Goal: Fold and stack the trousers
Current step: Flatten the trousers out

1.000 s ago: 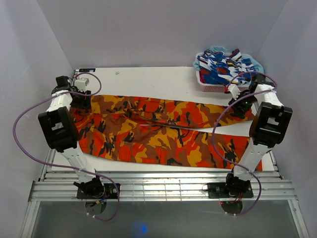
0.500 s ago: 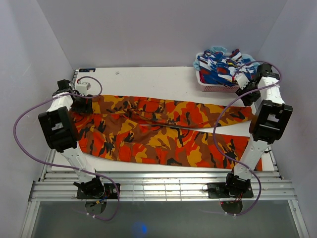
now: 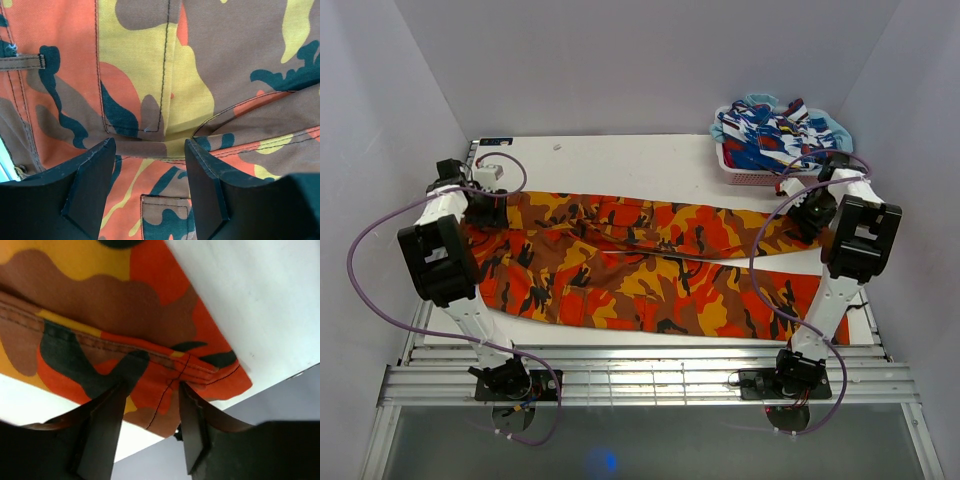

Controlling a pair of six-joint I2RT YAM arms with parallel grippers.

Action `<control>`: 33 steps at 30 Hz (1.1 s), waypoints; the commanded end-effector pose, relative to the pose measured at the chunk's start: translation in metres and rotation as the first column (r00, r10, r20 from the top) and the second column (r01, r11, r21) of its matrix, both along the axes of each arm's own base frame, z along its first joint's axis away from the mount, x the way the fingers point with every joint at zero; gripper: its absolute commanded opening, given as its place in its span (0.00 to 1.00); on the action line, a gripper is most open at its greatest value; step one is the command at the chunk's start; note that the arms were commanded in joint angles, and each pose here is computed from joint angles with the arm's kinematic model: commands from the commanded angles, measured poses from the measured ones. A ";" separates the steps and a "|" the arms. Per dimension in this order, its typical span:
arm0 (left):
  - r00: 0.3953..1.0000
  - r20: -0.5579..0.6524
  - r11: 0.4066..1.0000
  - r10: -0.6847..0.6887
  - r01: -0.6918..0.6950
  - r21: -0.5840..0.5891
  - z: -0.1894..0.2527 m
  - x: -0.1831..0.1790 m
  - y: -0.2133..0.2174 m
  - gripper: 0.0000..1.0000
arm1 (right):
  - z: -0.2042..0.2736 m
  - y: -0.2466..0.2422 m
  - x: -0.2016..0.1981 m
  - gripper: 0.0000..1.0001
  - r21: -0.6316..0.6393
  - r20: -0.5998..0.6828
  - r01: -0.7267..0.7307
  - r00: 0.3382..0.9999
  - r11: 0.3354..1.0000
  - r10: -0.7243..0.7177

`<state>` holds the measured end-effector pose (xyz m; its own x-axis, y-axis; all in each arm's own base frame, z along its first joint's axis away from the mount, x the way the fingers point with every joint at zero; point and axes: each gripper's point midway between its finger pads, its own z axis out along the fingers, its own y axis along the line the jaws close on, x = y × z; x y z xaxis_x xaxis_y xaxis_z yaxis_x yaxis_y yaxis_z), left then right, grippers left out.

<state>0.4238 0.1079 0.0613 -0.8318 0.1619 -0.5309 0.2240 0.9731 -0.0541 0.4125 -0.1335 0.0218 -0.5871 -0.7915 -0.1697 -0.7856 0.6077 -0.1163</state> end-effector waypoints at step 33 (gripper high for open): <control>0.998 0.062 1.000 0.004 -0.004 -0.004 0.038 -0.009 -0.011 0.69 | 0.063 0.117 -0.016 0.66 0.048 0.121 -0.604 0.794 0.796 0.596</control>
<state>0.4184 0.1057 0.0632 -0.8444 0.1423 -0.5165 0.1988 0.9785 -0.0554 0.3945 -0.0311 0.0866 -0.0631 -0.9595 -0.2745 -0.9651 0.1287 -0.2280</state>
